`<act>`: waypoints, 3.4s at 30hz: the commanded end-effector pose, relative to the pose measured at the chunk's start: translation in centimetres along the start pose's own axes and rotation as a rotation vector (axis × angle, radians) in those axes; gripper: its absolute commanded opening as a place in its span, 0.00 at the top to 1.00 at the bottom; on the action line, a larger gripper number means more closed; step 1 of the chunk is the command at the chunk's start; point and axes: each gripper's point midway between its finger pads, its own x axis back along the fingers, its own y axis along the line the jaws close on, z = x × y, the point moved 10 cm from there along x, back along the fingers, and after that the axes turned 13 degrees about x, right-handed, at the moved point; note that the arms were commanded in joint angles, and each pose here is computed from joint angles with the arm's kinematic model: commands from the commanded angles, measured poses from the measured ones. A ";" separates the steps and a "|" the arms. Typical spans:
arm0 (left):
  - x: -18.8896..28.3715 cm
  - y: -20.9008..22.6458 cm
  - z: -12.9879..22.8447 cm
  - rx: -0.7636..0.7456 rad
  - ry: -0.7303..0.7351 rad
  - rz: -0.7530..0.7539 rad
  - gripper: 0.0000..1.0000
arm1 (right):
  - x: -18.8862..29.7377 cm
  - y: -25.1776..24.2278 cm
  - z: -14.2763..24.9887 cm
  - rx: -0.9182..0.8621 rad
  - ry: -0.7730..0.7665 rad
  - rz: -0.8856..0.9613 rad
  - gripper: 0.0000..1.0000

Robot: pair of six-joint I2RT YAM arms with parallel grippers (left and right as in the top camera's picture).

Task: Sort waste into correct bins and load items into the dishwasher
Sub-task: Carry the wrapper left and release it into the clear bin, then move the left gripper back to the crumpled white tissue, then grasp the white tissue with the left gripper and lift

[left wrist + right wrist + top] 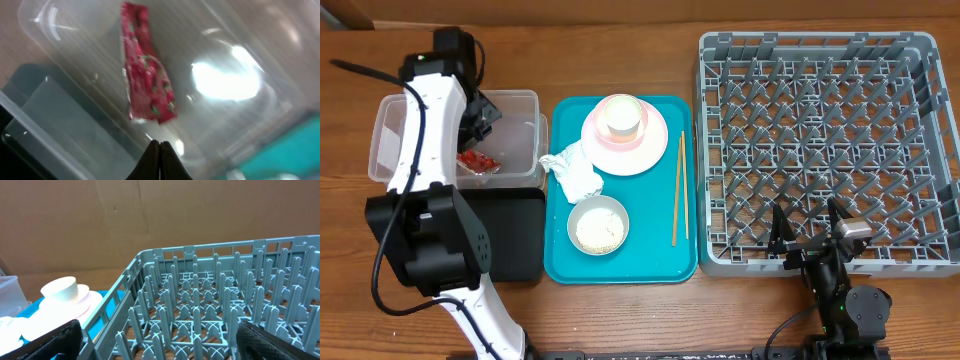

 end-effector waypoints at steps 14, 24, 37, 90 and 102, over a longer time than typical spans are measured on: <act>5.3 -1.3 6.1 -0.375 0.507 0.378 0.96 | 0.0 -0.1 0.2 -0.002 -0.005 0.008 0.00; 6.6 -3.2 12.4 -0.596 0.446 0.200 0.96 | 0.0 -0.1 0.2 -0.003 -0.005 0.008 0.00; 6.5 -4.4 18.0 -0.590 0.147 -0.074 0.32 | 0.0 -0.1 0.2 -0.003 -0.005 0.008 0.01; -4.0 -5.4 19.1 -0.792 -0.064 -0.037 0.26 | 0.0 -0.1 0.2 -0.003 -0.005 0.008 0.00; -6.9 -4.9 20.2 -0.782 -0.051 0.015 0.22 | 0.0 -0.1 0.2 -0.003 -0.005 0.008 0.00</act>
